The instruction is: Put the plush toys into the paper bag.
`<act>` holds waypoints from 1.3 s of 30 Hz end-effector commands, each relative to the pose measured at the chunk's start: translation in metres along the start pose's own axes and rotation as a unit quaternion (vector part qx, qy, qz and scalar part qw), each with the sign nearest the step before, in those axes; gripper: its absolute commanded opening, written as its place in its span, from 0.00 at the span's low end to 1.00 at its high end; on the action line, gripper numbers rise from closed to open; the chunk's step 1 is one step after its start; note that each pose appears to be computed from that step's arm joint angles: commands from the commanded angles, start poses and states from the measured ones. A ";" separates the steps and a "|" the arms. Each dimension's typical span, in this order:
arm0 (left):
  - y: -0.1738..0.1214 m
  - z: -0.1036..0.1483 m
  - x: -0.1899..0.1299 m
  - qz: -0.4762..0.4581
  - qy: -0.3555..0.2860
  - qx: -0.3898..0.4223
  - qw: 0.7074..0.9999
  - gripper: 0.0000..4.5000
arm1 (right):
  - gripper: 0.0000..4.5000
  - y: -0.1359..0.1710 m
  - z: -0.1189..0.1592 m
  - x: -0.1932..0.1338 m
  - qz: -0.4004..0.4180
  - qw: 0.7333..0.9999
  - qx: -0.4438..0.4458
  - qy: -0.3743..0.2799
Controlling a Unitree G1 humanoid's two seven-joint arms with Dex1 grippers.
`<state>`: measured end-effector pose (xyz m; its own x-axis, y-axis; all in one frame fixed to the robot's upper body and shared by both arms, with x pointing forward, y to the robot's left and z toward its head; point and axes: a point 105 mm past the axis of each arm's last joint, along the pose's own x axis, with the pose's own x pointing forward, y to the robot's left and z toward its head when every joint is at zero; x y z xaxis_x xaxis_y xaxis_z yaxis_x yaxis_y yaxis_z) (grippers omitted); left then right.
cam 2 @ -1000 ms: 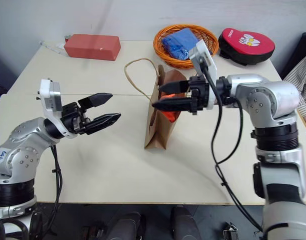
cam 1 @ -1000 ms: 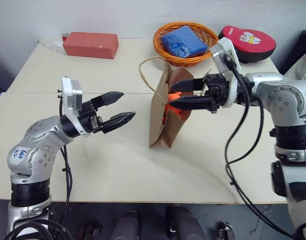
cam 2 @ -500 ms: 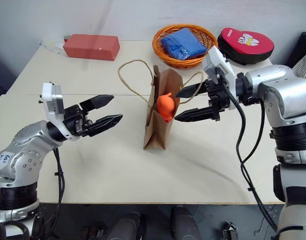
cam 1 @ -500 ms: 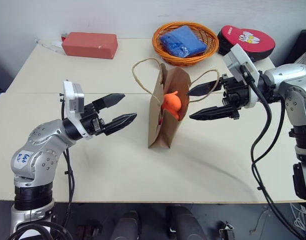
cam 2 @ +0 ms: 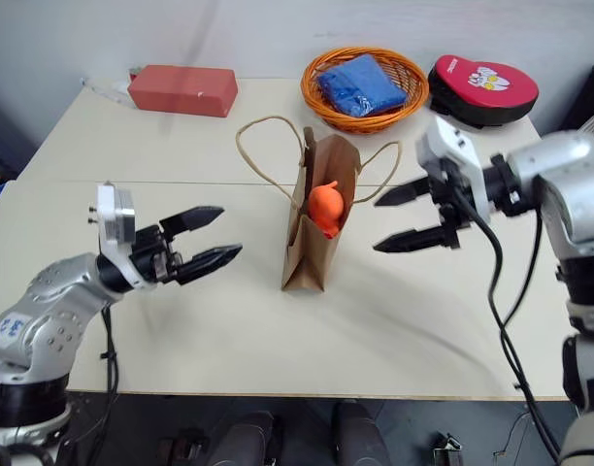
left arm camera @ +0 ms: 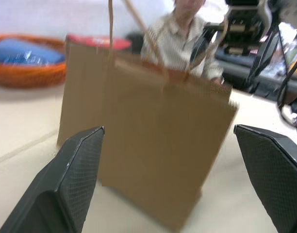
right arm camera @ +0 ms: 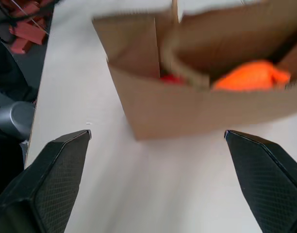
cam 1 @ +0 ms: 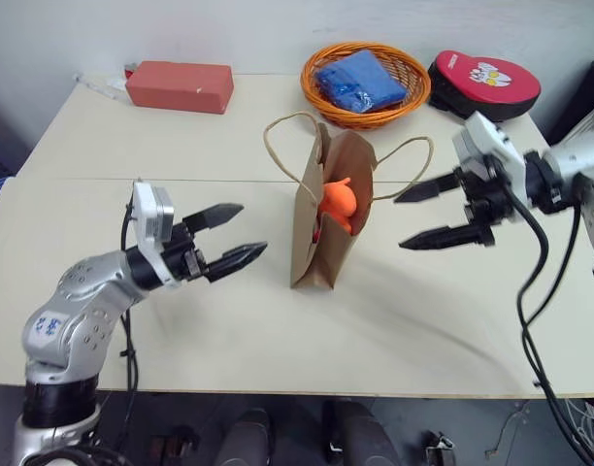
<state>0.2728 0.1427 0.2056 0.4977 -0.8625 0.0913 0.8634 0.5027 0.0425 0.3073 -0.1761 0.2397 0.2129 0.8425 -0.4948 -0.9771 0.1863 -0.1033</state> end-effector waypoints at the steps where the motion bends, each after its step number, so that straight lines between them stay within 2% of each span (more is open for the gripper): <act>1: -0.021 0.009 -0.002 0.012 -0.009 0.033 0.999 1.00 | 0.96 0.010 -0.010 -0.005 -0.022 0.999 -0.032 -0.027; 3: -0.026 0.006 0.000 0.033 -0.019 0.031 0.999 1.00 | 0.86 0.012 -0.021 -0.001 -0.043 0.996 -0.051 -0.062; 6: -0.034 -0.004 0.008 0.045 -0.012 0.027 0.999 1.00 | 0.63 0.013 -0.028 0.012 -0.073 0.988 -0.074 -0.113; 11: -0.035 -0.013 0.030 0.074 -0.018 0.025 0.997 1.00 | 0.24 0.010 -0.016 0.036 -0.122 0.969 -0.105 -0.189; 14: -0.031 -0.022 0.041 0.090 -0.009 0.026 0.996 1.00 | 0.01 0.005 -0.015 0.046 -0.148 0.962 -0.120 -0.198; 18: -0.029 -0.026 0.056 0.095 -0.013 0.017 0.995 1.00 | 0.01 0.002 -0.011 0.059 -0.158 0.957 -0.115 -0.215; 22: -0.028 -0.026 0.065 0.097 -0.019 0.016 0.995 1.00 | 0.01 0.015 -0.006 0.076 -0.121 0.960 -0.118 -0.223; 29: -0.042 -0.026 0.075 0.070 -0.024 0.007 0.997 1.00 | 0.01 0.028 0.001 0.093 -0.104 0.962 -0.100 -0.233; 39: -0.021 -0.029 0.093 0.117 -0.022 0.016 0.993 1.00 | 0.01 0.029 0.005 0.108 -0.101 0.961 -0.095 -0.239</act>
<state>0.2972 0.0485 0.1761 0.6533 -0.7483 0.1156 0.7519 0.6591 0.0170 0.3081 -0.0845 0.1804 0.3715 0.9283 -0.0134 -0.8862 0.3502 -0.3034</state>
